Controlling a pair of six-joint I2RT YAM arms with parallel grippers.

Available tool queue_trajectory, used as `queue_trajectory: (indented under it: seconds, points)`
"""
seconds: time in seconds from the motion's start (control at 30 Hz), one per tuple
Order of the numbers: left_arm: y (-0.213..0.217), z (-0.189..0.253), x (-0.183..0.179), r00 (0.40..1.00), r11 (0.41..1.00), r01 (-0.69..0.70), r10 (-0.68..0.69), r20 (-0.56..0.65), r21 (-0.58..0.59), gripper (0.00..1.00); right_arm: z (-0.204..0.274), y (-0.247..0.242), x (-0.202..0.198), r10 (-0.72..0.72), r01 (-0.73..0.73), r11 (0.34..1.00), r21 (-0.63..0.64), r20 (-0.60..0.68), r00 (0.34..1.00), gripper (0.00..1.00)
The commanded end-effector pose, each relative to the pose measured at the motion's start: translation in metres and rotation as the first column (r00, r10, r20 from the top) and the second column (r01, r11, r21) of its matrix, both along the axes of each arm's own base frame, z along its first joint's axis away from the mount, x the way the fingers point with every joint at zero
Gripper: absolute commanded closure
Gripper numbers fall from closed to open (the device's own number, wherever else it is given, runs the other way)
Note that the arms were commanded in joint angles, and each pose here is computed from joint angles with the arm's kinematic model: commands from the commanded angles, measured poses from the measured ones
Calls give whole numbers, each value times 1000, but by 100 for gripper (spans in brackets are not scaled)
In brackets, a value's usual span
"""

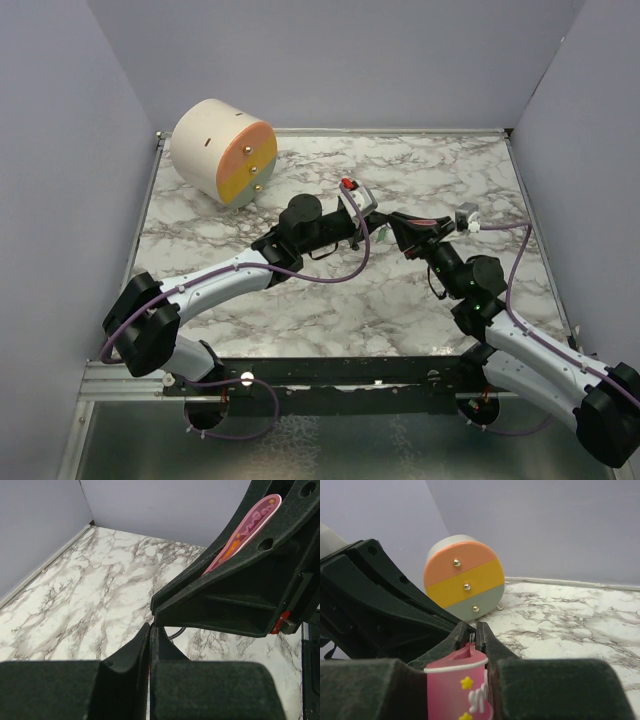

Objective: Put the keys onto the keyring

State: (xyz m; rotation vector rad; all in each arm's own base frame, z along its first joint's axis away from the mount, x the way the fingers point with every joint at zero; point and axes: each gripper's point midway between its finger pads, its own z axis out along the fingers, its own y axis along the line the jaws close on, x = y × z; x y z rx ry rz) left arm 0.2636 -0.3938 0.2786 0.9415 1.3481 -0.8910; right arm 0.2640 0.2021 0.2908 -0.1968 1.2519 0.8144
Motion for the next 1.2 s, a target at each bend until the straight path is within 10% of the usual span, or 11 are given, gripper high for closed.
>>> queue_trajectory:
  seconds: [0.0, 0.8, 1.17]
  points:
    - [5, 30, 2, 998, 999, -18, 20, 52, -37, 100, 3, 2, 1, -1, 1, 1000, -9, -4, 1000, 87]
    - [7, 36, 7, 998, 998, -46, 48, 40, -29, 100, -9, -14, 12, -96, 99, 995, 32, -75, 993, 99]
    - [23, 48, 13, 989, 989, -133, 137, 56, -66, 72, 2, -25, 7, -120, 120, 980, 159, -14, 993, 99]
